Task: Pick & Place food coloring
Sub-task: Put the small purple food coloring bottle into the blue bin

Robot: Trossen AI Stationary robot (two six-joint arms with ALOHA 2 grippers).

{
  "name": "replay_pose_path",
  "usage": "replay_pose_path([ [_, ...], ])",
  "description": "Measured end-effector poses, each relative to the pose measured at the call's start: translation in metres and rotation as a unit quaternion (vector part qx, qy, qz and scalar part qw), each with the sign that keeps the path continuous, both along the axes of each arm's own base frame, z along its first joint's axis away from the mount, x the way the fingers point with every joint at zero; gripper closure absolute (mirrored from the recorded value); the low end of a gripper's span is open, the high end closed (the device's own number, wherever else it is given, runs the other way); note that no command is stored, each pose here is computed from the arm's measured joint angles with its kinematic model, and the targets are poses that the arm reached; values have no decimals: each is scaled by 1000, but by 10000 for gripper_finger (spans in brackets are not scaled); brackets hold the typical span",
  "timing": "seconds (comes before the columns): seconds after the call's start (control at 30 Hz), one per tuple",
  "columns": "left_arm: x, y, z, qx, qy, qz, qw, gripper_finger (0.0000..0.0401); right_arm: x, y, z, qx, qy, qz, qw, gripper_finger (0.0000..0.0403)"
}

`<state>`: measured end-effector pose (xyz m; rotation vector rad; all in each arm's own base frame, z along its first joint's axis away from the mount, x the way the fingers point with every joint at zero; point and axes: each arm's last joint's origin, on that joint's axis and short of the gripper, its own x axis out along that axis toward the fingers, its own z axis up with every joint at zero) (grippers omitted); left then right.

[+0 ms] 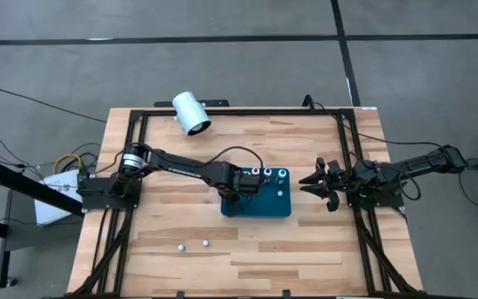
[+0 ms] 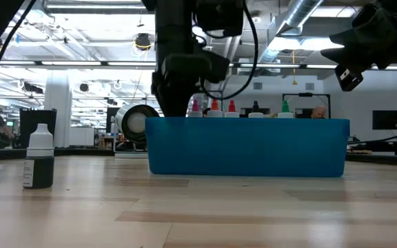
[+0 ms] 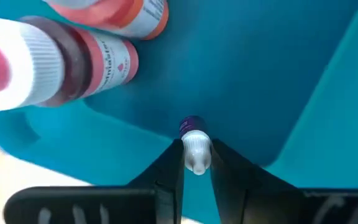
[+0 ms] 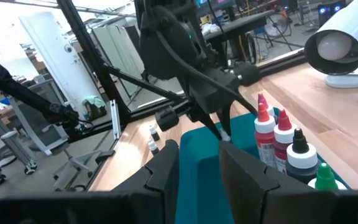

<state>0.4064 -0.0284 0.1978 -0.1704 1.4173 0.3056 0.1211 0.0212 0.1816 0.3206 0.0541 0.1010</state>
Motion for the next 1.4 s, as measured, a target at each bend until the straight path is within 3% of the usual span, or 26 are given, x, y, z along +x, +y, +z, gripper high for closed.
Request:
replay_pose_path([
  [0.37,-2,3,-10,30,3,-19,999,351,0,0,0,9,-1,-2,1000,301],
  [0.9,0,5,-12,29,4,-47,998,319,0,-1,0,17,-1,-13,1000,301],
  [1.4,0,3,-12,4,5,-49,999,317,0,-1,0,17,-1,-13,1000,301],
])
